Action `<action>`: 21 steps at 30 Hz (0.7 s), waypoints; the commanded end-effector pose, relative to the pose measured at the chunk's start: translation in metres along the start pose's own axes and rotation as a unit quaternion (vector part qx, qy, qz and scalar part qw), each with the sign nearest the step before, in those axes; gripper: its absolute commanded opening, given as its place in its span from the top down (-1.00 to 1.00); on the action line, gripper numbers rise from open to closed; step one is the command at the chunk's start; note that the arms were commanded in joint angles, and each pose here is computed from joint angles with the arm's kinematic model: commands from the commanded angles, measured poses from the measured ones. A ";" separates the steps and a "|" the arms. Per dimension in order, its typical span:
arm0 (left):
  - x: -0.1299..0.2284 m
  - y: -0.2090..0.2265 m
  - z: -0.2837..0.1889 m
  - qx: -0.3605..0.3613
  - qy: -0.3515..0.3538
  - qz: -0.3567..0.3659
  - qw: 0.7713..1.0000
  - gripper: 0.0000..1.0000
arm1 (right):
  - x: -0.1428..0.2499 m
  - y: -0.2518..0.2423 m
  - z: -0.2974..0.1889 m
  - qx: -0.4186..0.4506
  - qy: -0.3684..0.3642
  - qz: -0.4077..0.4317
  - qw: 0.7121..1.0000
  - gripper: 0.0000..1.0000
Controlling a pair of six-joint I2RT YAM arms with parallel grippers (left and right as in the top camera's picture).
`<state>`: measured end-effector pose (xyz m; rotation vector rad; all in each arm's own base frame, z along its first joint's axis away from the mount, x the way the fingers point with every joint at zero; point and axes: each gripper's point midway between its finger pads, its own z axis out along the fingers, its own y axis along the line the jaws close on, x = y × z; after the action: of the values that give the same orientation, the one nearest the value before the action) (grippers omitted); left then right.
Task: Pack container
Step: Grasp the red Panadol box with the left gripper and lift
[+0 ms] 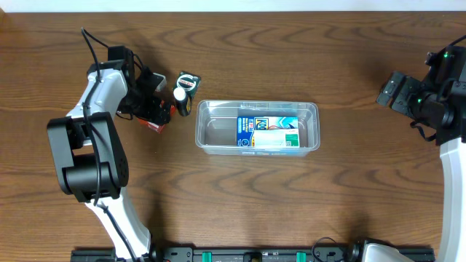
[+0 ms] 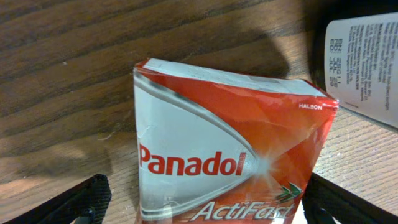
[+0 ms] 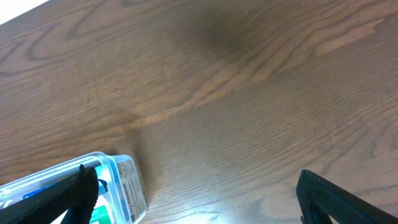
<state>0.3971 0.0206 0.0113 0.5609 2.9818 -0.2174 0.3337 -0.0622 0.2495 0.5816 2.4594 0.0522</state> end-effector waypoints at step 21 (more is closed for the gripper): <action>0.010 0.006 0.016 -0.012 0.015 -0.231 0.973 -0.50 | -0.003 -0.003 0.000 0.005 -0.002 0.004 1.000 -0.98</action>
<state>0.3967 0.0238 0.0025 0.0194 3.0601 -0.2132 0.3337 -0.0622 0.2494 0.5817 2.4598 0.0522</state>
